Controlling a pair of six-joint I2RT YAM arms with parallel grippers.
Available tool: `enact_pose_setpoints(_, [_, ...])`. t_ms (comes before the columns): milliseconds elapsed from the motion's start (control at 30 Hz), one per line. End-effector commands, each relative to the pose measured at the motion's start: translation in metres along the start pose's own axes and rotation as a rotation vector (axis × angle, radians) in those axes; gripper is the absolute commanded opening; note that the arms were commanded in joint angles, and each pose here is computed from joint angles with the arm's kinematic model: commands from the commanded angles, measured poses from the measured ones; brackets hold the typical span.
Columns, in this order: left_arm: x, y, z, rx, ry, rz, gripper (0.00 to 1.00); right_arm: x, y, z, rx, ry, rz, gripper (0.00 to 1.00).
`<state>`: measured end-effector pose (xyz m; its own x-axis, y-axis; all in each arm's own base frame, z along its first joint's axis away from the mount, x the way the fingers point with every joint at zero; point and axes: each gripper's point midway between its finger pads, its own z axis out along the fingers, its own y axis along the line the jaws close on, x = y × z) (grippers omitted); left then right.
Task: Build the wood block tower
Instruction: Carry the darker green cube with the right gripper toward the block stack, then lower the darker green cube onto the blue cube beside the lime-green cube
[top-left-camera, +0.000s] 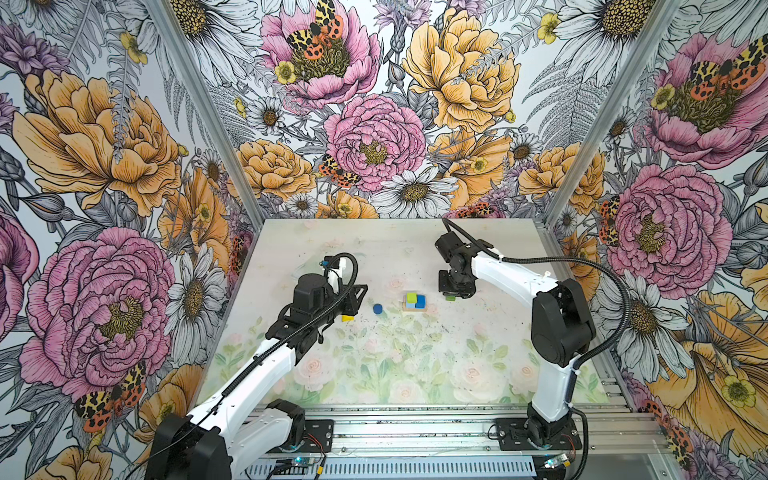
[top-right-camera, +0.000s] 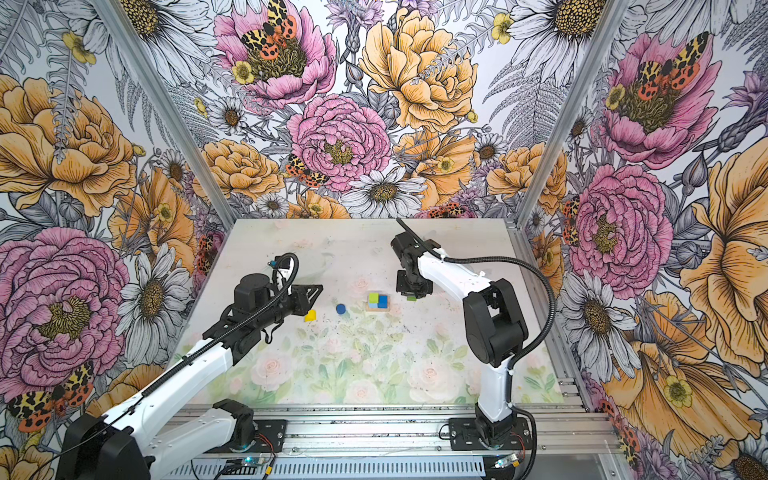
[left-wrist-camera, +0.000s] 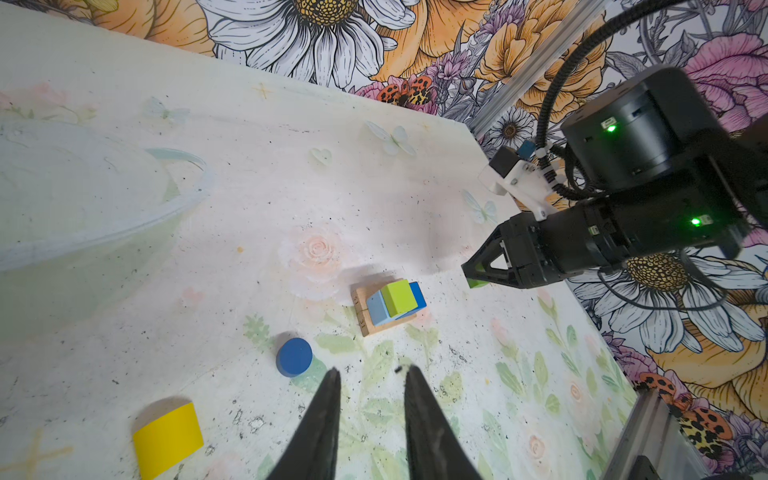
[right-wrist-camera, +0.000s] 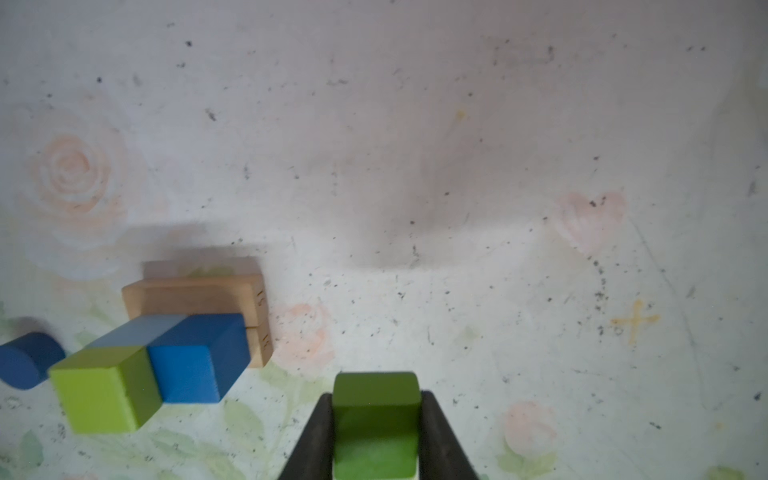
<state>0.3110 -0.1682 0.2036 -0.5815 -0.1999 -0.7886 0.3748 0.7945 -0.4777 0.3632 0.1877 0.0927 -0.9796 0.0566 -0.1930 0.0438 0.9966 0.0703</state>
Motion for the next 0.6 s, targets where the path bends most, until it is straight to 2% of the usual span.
enact_pose_setpoints(0, [-0.012,-0.012,-0.004,0.042,-0.038,0.022,0.28,-0.001,0.020,-0.008,-0.024,-0.001,-0.025,0.00])
enact_pose_setpoints(233, [-0.011,-0.014,-0.006,0.044,-0.040,0.029,0.28,-0.005,0.052,-0.006,-0.050,-0.010,-0.065,0.01])
enact_pose_setpoints(567, [-0.011,-0.014,-0.007,0.040,-0.043,0.033,0.28,-0.006,0.070,0.000,-0.060,-0.007,-0.085,0.02])
